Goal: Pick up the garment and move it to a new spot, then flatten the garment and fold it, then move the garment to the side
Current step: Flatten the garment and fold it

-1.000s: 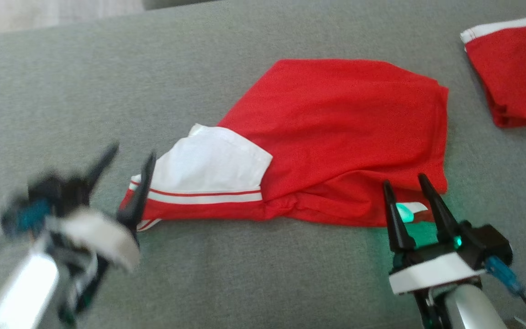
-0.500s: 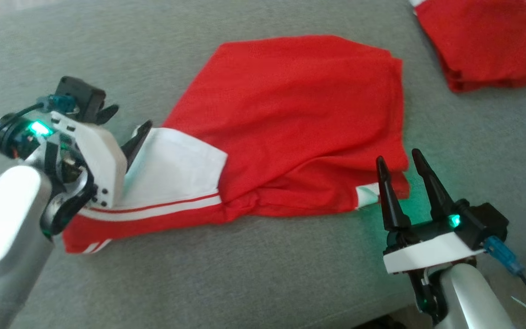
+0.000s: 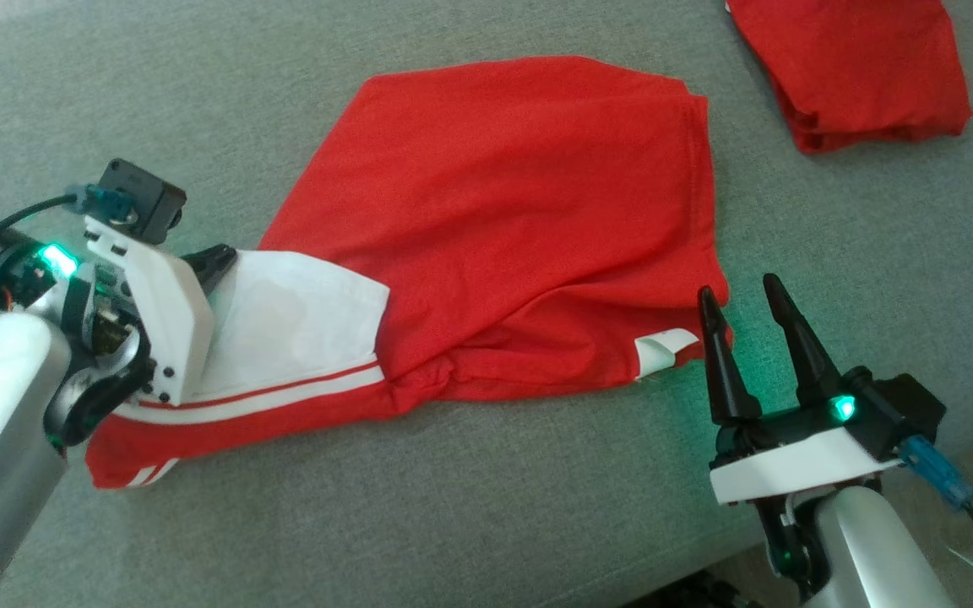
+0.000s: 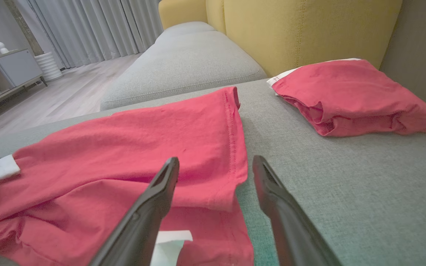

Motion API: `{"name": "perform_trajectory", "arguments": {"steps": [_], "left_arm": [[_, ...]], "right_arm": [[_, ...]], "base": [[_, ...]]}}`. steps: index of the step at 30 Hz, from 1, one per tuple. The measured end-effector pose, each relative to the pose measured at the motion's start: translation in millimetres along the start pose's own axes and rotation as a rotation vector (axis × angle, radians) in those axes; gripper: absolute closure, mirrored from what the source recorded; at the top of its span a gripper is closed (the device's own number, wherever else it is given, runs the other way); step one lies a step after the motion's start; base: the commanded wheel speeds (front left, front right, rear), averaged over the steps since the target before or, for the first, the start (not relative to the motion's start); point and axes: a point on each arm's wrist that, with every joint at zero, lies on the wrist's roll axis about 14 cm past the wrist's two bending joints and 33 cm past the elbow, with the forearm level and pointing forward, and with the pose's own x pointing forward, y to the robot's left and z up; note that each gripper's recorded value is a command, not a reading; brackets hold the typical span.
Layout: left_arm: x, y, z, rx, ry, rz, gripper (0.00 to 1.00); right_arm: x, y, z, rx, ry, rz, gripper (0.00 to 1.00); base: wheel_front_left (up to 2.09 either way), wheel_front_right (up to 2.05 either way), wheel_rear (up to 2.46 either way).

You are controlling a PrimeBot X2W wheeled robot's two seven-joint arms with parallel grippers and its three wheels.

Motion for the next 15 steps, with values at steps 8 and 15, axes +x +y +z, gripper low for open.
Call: {"name": "perform_trajectory", "arguments": {"steps": [8,15], "left_arm": [[-23,8,35,0.073,-0.217,0.071,1.0],[-62,16,84,0.142,-0.478,0.176,1.0]], "right_arm": [[3,-6,2,0.039,-0.011,-0.022,0.0],[-11,-6,-30,0.061,0.088,-0.033,0.0]], "base": [[0.0,0.0,0.0],[0.0,0.0,0.0]]}}
